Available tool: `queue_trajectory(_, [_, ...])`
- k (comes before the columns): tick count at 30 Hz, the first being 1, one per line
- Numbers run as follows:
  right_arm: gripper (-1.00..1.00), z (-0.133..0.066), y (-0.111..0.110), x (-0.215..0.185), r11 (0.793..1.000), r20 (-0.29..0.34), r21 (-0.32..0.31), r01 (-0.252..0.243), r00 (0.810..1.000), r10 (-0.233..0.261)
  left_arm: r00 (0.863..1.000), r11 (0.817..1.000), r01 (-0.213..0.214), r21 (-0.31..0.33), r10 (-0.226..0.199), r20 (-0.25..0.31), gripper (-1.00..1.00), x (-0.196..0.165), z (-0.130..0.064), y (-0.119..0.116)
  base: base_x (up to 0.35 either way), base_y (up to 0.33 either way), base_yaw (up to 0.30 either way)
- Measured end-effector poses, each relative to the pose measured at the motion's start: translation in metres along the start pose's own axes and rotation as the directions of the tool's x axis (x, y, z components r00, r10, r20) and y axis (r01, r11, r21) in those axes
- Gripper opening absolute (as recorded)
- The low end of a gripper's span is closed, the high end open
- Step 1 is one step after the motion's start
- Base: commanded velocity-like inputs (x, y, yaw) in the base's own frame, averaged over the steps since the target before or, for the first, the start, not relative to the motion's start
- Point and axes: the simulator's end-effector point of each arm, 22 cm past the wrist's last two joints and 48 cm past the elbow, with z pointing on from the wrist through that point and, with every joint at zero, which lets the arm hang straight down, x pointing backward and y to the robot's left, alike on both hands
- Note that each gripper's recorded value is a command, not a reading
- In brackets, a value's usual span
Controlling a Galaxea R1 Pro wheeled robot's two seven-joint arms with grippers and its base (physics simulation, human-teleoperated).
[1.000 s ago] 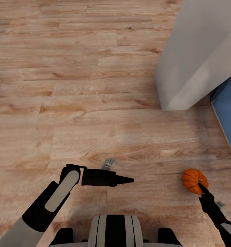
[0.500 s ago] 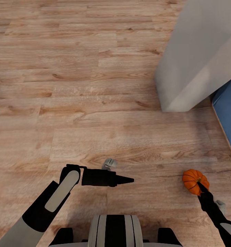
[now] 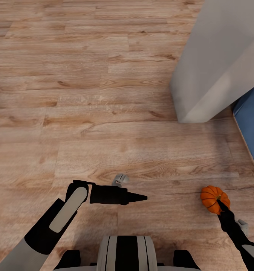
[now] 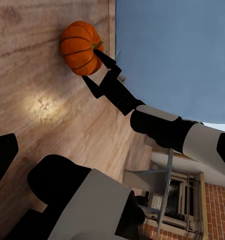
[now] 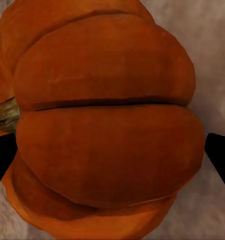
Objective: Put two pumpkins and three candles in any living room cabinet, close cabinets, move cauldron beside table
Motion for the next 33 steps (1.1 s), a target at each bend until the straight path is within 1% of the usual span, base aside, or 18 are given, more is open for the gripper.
queue_trajectory(16, [-1.00,0.000,0.001,0.001,1.000,-0.003,-0.004,0.000,1.000,0.000,1.000,1.000,0.000,-0.001,0.000,0.000,1.00,0.000,0.000,0.000,0.000,0.000,0.000])
queue_trajectory(22, [-1.00,0.000,0.004,0.002,1.000,-0.011,0.023,0.008,1.000,-0.008,1.000,1.000,-0.023,-0.002,0.023,0.008,1.00,-0.004,-0.004,-0.010,0.000,0.000,0.000])
queue_trajectory(24, [-1.00,-0.001,0.004,0.005,0.999,-0.022,0.026,0.019,1.000,-0.018,0.999,1.000,-0.030,-0.003,0.031,0.011,1.00,-0.005,-0.006,-0.014,0.000,0.000,0.000])
queue_trajectory(26, [-1.00,-0.002,0.008,0.008,0.999,-0.036,0.021,0.032,0.999,-0.031,0.999,0.999,-0.038,-0.004,0.038,0.013,1.00,-0.006,-0.007,-0.017,0.000,0.000,0.000])
queue_trajectory(33, [-1.00,-0.004,0.023,0.004,1.000,-0.028,-0.006,0.026,0.999,-0.026,0.998,0.998,-0.065,-0.007,0.065,0.023,1.00,-0.010,-0.012,-0.030,0.000,0.000,0.000])
